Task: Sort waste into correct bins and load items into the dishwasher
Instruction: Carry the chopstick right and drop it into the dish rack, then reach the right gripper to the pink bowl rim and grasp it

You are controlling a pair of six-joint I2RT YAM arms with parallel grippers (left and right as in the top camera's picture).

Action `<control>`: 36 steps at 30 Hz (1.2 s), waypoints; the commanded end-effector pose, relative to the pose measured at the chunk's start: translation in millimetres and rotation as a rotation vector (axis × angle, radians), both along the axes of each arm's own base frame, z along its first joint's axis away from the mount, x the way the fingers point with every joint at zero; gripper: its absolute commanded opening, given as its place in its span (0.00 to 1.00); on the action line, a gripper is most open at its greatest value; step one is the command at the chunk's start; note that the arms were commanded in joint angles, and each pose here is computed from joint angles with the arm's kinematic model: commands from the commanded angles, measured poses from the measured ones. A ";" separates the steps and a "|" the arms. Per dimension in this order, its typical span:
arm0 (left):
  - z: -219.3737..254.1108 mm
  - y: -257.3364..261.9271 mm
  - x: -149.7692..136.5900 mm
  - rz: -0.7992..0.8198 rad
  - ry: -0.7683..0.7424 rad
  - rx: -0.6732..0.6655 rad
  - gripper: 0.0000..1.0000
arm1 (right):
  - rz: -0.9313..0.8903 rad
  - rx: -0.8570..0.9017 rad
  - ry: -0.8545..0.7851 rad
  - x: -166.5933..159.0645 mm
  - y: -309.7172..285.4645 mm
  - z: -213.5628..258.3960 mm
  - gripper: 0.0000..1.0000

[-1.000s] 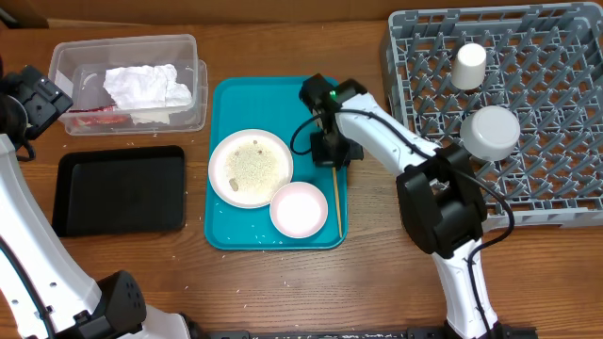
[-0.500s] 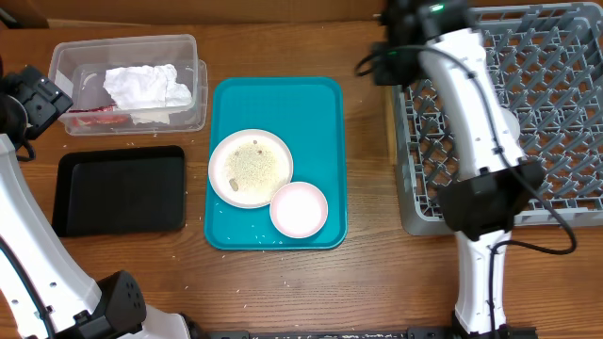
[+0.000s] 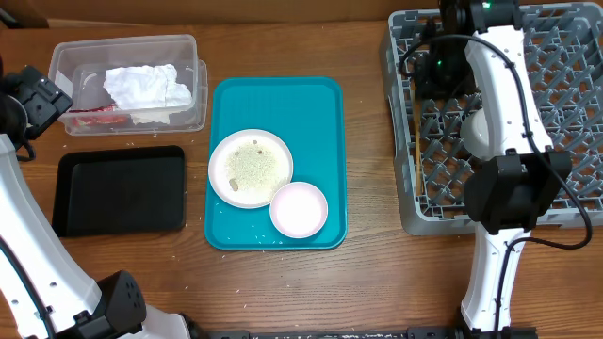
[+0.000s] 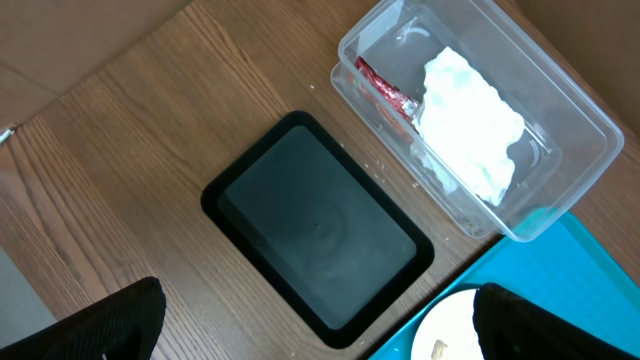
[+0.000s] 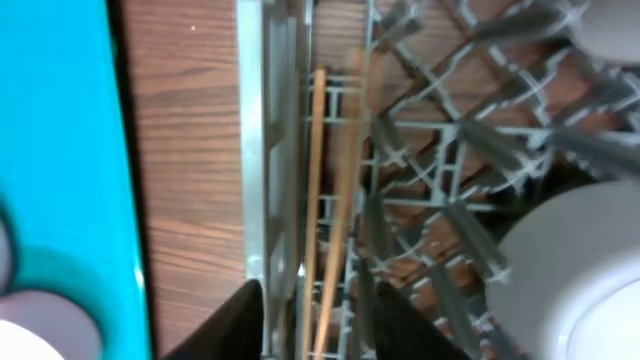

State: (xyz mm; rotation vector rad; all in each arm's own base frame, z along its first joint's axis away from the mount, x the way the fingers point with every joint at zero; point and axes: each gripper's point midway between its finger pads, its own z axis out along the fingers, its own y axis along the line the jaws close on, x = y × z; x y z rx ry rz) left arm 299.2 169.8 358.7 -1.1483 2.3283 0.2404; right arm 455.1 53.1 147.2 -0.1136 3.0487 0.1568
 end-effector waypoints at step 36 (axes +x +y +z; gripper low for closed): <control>3.6 -0.7 -3.0 0.010 -0.016 -0.002 1.00 | 0.422 -0.046 0.148 -210.8 269.8 -2.7 0.74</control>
